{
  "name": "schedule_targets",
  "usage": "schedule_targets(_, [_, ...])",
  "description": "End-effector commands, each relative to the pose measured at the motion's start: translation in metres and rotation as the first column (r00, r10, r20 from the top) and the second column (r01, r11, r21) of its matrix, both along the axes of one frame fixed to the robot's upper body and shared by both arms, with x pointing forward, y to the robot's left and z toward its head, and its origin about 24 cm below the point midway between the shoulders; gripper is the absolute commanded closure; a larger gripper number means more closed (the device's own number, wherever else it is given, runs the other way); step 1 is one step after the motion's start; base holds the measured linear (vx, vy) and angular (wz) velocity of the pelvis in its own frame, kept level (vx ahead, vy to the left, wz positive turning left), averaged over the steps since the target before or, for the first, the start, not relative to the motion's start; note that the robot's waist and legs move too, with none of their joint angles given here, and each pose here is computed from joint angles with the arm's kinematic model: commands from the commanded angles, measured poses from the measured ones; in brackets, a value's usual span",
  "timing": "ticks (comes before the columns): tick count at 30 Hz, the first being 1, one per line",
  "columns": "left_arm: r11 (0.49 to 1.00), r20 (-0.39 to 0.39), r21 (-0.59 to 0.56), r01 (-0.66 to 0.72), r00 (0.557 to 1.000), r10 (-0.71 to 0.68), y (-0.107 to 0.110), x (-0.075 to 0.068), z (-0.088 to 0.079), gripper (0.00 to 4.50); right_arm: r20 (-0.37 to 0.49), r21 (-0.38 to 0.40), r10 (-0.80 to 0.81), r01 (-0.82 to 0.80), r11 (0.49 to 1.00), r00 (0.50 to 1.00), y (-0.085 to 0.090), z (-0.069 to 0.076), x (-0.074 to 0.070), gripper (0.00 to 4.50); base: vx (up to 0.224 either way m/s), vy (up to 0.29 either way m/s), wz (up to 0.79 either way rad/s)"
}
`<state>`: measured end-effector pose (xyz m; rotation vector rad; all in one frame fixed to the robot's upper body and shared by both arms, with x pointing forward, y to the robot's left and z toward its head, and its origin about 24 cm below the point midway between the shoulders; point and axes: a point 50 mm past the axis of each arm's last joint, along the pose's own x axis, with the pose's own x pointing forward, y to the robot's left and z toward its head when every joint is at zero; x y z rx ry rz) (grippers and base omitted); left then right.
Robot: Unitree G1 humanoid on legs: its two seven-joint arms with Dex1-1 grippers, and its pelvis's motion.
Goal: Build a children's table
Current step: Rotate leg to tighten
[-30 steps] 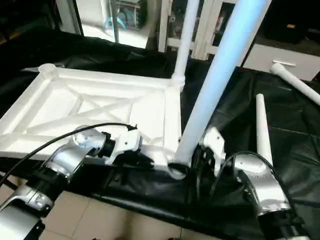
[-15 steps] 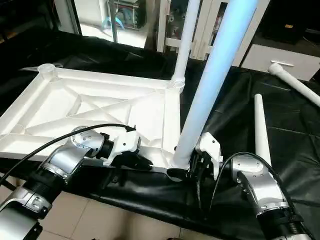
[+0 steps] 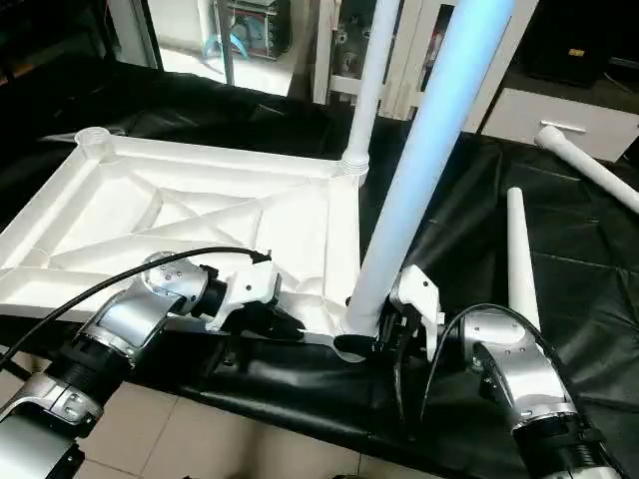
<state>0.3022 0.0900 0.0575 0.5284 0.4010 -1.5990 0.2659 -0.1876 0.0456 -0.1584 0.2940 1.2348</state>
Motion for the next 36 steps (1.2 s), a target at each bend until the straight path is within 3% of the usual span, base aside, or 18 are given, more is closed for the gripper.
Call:
schedule_targets(1, [0.991, -0.116, 0.127, 0.049, 0.993, -0.034, 0.004, -0.016, -0.032, 4.5, -0.006, -0.009, -0.062, 0.062, 0.998, 0.998, -0.005, -0.003, 0.004, 1.77, 0.0, 0.0, 0.0])
schedule_targets(5, [0.994, -0.049, 0.107, -0.026, 0.998, 0.031, -0.001, -0.009, -0.032, 4.5, 0.039, -0.014, -0.277, 0.278, 0.96, 0.96, -0.006, -0.009, 0.021, 1.78, 0.0, 0.0, 0.0])
schedule_targets(9, [0.988, 0.034, 0.078, -0.134, 0.991, 0.132, -0.01, 0.003, -0.031, 4.5, 0.04, 0.008, -0.499, 0.499, 0.866, 0.865, -0.003, -0.016, 0.037, 1.78, -0.044, 0.006, -0.02])
schedule_targets(11, [0.979, 0.071, 0.062, -0.196, 0.979, 0.191, -0.019, 0.009, -0.03, 4.5, 0.018, 0.032, -0.614, 0.613, 0.789, 0.789, 0.007, -0.02, 0.044, 1.78, 0.0, 0.0, 0.0])
schedule_targets(13, [0.939, 0.17, 0.017, -0.345, 0.926, 0.337, -0.034, 0.024, -0.026, 4.5, 0.019, 0.013, -0.748, 0.748, 0.663, 0.663, 0.029, -0.03, 0.051, 1.78, 0.0, 0.0, 0.0])
schedule_targets(14, [0.919, 0.189, -0.008, -0.395, 0.902, 0.389, -0.039, 0.029, -0.024, 4.5, 0.038, 0.0, -0.777, 0.777, 0.629, 0.629, 0.038, -0.032, 0.053, 1.79, 0.0, 0.0, 0.0])
schedule_targets(16, [0.906, 0.196, -0.023, -0.422, 0.887, 0.418, -0.042, 0.031, -0.022, 4.5, 0.052, -0.007, -0.79, 0.791, 0.612, 0.611, 0.043, -0.033, 0.054, 1.79, 0.0, 0.0, 0.0])
schedule_targets(17, [0.882, 0.233, -0.052, -0.469, 0.853, 0.467, -0.045, 0.036, -0.02, 4.5, 0.046, -0.003, -0.818, 0.819, 0.574, 0.574, 0.052, -0.035, 0.056, 1.79, 0.0, 0.0, 0.0])
schedule_targets(18, [0.882, 0.233, -0.052, -0.469, 0.853, 0.467, -0.045, 0.036, -0.02, 4.5, 0.046, -0.003, -0.818, 0.819, 0.574, 0.574, 0.052, -0.035, 0.056, 1.8, 0.0, 0.0, 0.0])
schedule_targets(20, [0.842, 0.27, -0.108, -0.529, 0.799, 0.537, -0.052, 0.043, -0.015, 4.5, 0.071, -0.02, -0.837, 0.84, 0.542, 0.542, 0.073, -0.038, 0.058, 1.8, 0.0, 0.0, 0.0])
schedule_targets(23, [0.824, 0.287, -0.142, -0.549, 0.773, 0.565, -0.057, 0.047, -0.011, 4.5, 0.104, -0.001, -0.833, 0.838, 0.546, 0.543, 0.089, -0.036, 0.059, 1.8, 0.0, 0.0, 0.0])
schedule_targets(25, [0.819, 0.29, -0.152, -0.553, 0.768, 0.572, -0.059, 0.048, -0.01, 4.5, 0.107, 0.022, -0.836, 0.839, 0.544, 0.539, 0.093, -0.034, 0.06, 1.8, 0.0, 0.0, 0.0])
schedule_targets(28, [0.823, 0.289, -0.159, -0.545, 0.772, 0.567, -0.059, 0.049, -0.009, 4.5, 0.056, 0.122, -0.849, 0.84, 0.529, 0.526, 0.094, -0.026, 0.062, 1.8, 0.0, 0.0, 0.0])
schedule_targets(34, [0.847, 0.301, -0.147, -0.51, 0.793, 0.53, -0.058, 0.047, -0.012, 4.5, -0.051, 0.262, -0.824, 0.804, 0.534, 0.564, 0.09, -0.013, 0.062, 1.8, 0.0, 0.0, 0.0])
schedule_targets(36, [0.851, 0.301, -0.149, -0.504, 0.796, 0.525, -0.058, 0.047, -0.012, 4.5, -0.039, 0.271, -0.828, 0.804, 0.529, 0.559, 0.088, -0.012, 0.062, 1.25, 0.0, 0.0, 0.0])
